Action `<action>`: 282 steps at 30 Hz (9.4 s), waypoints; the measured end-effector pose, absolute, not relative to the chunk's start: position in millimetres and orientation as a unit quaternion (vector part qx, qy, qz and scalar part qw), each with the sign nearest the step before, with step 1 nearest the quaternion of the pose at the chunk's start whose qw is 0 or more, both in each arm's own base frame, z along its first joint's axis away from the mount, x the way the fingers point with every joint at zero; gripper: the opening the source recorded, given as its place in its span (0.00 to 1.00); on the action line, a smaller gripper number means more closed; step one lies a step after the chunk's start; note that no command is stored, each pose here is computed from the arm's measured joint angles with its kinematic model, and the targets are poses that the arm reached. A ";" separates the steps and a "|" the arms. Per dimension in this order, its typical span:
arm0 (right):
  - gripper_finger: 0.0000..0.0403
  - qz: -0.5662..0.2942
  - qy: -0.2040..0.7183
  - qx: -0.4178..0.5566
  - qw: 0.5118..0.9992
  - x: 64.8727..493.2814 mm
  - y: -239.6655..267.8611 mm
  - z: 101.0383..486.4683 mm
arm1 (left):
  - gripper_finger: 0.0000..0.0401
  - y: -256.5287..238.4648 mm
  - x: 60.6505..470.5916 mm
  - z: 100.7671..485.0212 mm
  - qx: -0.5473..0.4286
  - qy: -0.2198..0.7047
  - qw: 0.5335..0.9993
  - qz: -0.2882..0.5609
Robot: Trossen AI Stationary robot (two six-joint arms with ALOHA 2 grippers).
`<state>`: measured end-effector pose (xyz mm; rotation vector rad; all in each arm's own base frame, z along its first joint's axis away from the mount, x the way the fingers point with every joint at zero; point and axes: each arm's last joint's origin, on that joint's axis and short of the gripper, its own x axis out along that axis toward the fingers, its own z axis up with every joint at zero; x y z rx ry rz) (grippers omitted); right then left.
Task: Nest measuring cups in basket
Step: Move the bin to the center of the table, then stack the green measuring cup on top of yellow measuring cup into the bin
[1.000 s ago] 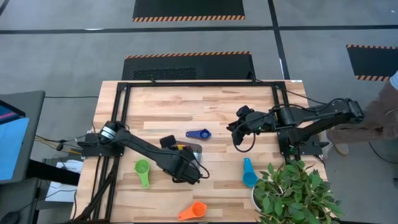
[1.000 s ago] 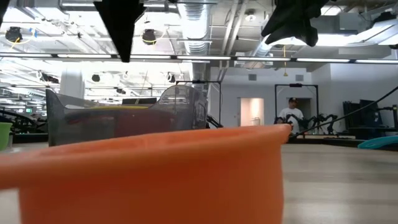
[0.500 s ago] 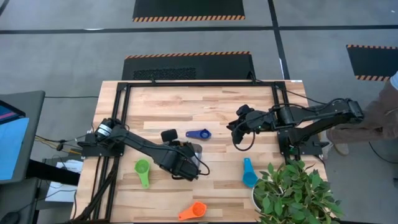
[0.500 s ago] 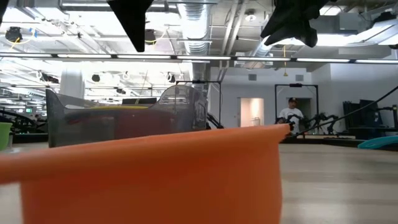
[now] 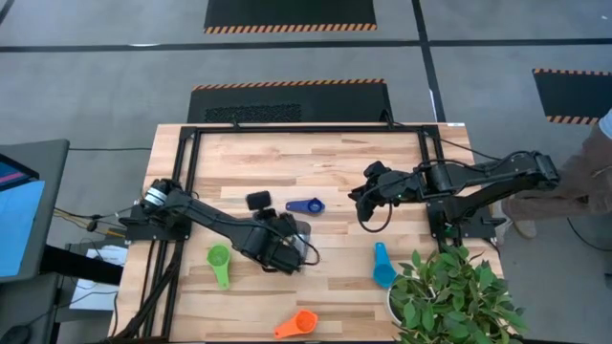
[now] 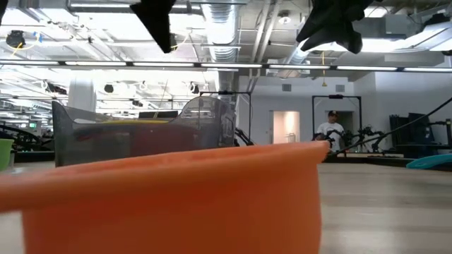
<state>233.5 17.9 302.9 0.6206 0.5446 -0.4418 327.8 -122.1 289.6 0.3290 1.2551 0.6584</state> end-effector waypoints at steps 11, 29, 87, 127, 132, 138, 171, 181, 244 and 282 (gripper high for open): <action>0.29 -0.219 0.256 0.309 0.889 234.0 15.5 303.3 | 0.15 -85.4 223.8 290.6 0.052 0.511 0.817 0.264; 0.29 -0.257 0.242 0.320 0.879 234.5 -4.8 303.3 | 0.15 -32.3 165.3 292.0 0.000 0.406 0.909 0.099; 0.29 -0.286 0.207 0.341 0.871 236.1 -23.0 306.8 | 0.15 -16.5 123.8 268.2 -0.098 0.274 0.955 0.048; 0.29 -0.220 0.215 0.333 0.892 239.7 1.7 309.7 | 0.15 -26.5 162.1 187.6 -0.297 0.479 0.807 0.177; 0.29 -0.219 0.215 0.332 0.892 239.7 1.8 309.7 | 0.15 -32.3 177.0 172.4 -0.309 0.510 0.786 0.164; 0.29 -0.219 0.217 0.328 0.893 239.6 1.7 309.5 | 0.15 -50.4 201.7 167.2 -0.334 0.494 0.796 0.104; 0.29 -0.194 0.238 0.323 0.895 239.0 3.2 308.0 | 0.42 -78.7 150.2 213.8 -0.373 0.634 0.606 0.303; 0.29 -0.191 0.237 0.324 0.896 239.2 4.3 308.4 | 0.42 -95.2 148.6 194.2 -0.365 0.631 0.599 0.332; 0.29 -0.179 0.228 0.346 0.892 240.7 5.3 310.4 | 0.00 -38.5 301.5 268.2 -0.034 0.558 0.827 0.063; 0.29 -0.180 0.229 0.345 0.892 240.5 5.3 310.2 | 0.00 -42.1 343.9 236.4 0.031 0.609 0.792 0.024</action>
